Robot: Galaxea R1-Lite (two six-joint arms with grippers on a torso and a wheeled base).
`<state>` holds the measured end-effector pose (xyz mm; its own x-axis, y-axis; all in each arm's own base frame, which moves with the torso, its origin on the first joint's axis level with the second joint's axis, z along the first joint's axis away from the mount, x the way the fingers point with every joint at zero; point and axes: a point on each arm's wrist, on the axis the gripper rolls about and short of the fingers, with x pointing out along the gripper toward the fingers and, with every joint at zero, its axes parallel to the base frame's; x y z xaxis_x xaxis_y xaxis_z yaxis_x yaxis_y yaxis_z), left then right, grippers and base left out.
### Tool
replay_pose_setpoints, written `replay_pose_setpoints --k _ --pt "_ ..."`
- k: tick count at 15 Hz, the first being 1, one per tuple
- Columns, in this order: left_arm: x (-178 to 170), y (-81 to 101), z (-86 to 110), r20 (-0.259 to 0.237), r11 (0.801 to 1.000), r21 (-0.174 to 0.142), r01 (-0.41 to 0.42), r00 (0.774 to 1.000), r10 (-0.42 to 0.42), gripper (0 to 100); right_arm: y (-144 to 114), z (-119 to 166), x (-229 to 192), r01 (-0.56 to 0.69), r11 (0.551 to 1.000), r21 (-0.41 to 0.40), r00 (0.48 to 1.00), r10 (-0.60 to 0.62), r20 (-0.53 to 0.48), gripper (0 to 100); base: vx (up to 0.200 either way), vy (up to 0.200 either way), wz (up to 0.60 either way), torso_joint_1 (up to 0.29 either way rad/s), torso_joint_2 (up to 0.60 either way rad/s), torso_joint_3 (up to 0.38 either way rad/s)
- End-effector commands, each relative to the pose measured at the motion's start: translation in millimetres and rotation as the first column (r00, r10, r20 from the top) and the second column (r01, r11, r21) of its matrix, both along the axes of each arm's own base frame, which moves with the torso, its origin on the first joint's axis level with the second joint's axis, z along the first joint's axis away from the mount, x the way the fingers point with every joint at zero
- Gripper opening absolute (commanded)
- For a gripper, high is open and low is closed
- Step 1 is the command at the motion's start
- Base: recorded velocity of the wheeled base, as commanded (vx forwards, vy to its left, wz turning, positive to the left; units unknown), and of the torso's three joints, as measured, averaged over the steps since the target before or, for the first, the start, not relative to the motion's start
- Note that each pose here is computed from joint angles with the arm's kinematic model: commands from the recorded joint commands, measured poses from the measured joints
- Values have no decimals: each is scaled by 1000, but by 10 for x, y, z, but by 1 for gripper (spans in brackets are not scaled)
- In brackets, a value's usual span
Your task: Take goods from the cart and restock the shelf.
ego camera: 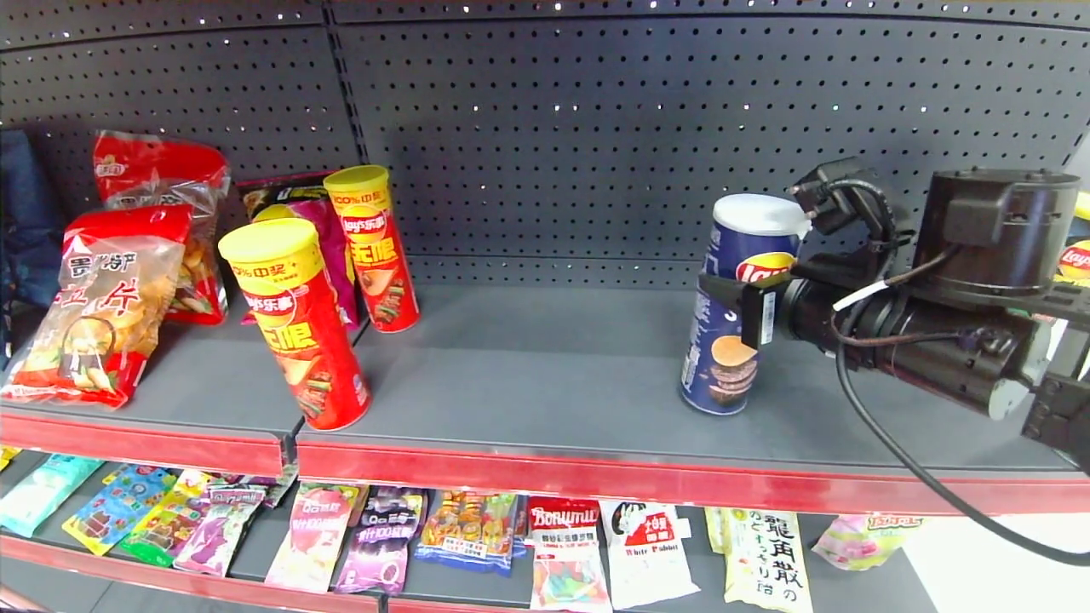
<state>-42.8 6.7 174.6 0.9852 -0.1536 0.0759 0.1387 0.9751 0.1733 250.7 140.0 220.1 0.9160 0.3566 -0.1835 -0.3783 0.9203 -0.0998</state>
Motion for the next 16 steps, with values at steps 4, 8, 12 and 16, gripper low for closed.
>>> replay_pose_setpoints --k 4,8,12,16 --pt "-4 0 8 4 1000 -1 -3 1000 3 0 206 -57 -207 -11 1000 -1 1000 11 -17 0 0 0 0 0 0 0" --pt "-7 1 7 5 1000 -1 -3 1000 3 0 276 -91 -234 7 1000 -16 1000 -7 -21 0 0 0 0 0 0 0" --pt "-4 1 8 4 1000 -1 -1 1000 1 0 430 -138 -242 14 1000 -25 1000 -14 -28 0 0 0 0 0 0 0" --pt "-3 0 0 2 1000 0 -3 1000 3 0 459 -137 -229 18 1000 9 999 -18 -41 0 0 0 0 0 0 0"
